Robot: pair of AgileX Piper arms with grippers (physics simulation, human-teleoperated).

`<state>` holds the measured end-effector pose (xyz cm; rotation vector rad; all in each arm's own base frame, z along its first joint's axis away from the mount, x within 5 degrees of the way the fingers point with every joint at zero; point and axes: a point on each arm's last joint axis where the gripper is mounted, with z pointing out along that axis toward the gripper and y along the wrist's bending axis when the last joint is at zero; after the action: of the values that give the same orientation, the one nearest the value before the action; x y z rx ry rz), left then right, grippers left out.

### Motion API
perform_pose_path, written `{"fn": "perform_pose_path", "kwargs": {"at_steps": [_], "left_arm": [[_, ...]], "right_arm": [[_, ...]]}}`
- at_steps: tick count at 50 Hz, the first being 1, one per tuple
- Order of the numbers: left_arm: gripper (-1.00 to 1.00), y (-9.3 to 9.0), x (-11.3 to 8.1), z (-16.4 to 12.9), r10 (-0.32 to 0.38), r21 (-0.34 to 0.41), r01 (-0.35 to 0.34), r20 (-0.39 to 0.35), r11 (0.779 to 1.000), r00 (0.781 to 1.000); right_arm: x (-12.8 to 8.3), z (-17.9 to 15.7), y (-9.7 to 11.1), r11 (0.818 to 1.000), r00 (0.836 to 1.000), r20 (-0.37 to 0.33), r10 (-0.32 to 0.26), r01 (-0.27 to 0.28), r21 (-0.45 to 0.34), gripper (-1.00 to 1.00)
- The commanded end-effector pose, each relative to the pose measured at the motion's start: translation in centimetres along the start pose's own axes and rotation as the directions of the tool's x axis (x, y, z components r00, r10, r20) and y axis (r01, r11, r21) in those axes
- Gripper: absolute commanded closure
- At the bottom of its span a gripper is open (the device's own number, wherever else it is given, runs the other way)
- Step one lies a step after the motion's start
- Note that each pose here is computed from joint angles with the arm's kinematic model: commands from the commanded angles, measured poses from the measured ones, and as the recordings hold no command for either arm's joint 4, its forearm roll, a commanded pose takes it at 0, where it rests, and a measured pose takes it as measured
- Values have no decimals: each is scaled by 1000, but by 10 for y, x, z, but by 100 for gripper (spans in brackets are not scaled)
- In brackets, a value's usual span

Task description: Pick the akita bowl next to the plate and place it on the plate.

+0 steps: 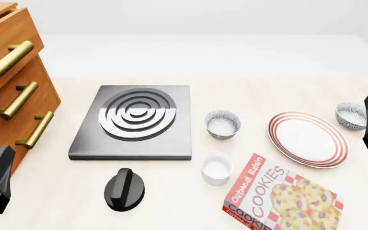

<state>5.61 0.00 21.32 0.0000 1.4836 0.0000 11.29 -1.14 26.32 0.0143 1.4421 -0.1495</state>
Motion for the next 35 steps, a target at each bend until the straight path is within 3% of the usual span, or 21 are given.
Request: {"fn": "perform_pose_path", "kwargs": {"at_steps": [1, 35], "left_arm": [[-100, 0, 0, 0, 0, 0, 0, 0, 1000, 1000], [-100, 0, 0, 0, 0, 0, 0, 0, 1000, 1000]], "right_arm": [[0, 14, -3, 1000, 1000, -10, -7, 7, 20, -100], [5, 53, -14, 995, 998, -33, -51, 53, 83, -100]]}}
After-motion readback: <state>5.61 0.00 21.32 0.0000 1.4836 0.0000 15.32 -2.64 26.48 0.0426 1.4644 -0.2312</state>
